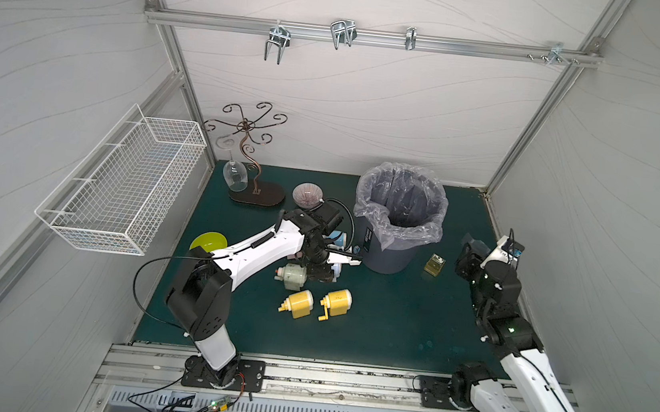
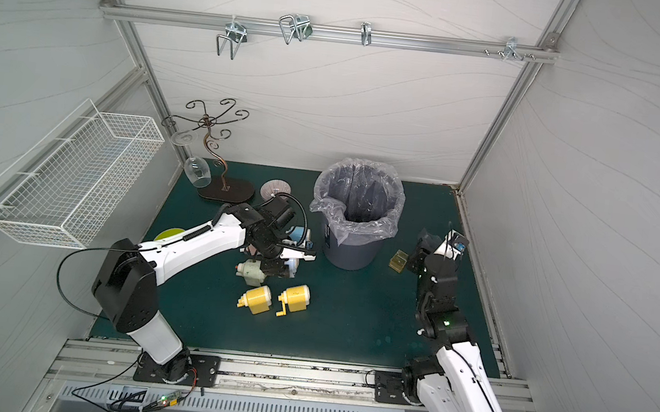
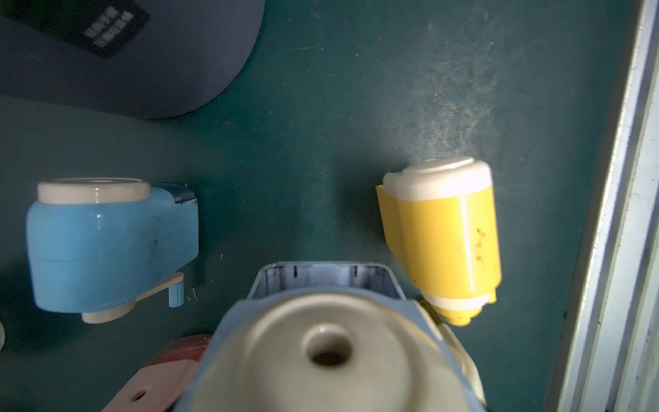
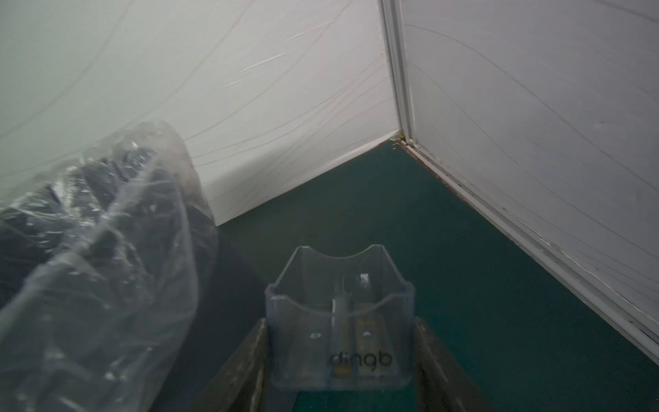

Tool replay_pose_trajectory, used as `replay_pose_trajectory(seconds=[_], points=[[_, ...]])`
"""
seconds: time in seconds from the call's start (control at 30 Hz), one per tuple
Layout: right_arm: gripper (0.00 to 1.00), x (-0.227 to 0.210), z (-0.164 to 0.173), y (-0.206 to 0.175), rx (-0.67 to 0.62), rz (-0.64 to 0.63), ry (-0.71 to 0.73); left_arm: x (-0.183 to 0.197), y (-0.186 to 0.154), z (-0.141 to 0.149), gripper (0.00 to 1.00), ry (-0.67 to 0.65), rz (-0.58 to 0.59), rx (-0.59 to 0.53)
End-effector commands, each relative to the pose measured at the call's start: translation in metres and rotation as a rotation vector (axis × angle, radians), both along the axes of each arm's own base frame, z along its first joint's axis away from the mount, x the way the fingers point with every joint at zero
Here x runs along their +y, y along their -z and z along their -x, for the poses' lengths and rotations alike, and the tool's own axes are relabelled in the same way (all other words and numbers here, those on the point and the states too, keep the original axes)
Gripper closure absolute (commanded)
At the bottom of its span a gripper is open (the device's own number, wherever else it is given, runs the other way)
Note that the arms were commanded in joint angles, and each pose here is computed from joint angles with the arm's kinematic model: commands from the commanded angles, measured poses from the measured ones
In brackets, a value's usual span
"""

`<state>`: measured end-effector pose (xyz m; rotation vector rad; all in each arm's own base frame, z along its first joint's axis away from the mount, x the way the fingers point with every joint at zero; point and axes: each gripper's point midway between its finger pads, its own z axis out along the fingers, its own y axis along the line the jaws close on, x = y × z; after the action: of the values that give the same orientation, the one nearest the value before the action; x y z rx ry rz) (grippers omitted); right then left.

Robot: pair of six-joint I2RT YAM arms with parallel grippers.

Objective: Take out the pencil sharpener tray and clean the shavings
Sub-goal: Place the container at the center of the board.

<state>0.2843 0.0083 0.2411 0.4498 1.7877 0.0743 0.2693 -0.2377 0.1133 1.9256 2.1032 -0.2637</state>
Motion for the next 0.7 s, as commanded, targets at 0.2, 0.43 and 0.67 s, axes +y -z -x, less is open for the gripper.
replay_pose_trajectory(seconds=[0.2, 0.43, 0.67], points=[[1.0, -0.042, 0.021, 0.038, 0.043, -0.005, 0.293, -0.008, 0.031, -0.032, 1.0, -0.086, -0.03, -0.036], [1.0, -0.047, 0.023, 0.077, 0.168, -0.019, 0.361, -0.013, 0.05, -0.038, 1.0, -0.119, -0.061, 0.015], [1.0, -0.054, 0.021, 0.111, 0.233, -0.074, 0.402, -0.012, 0.064, -0.038, 0.83, -0.121, -0.091, 0.032]])
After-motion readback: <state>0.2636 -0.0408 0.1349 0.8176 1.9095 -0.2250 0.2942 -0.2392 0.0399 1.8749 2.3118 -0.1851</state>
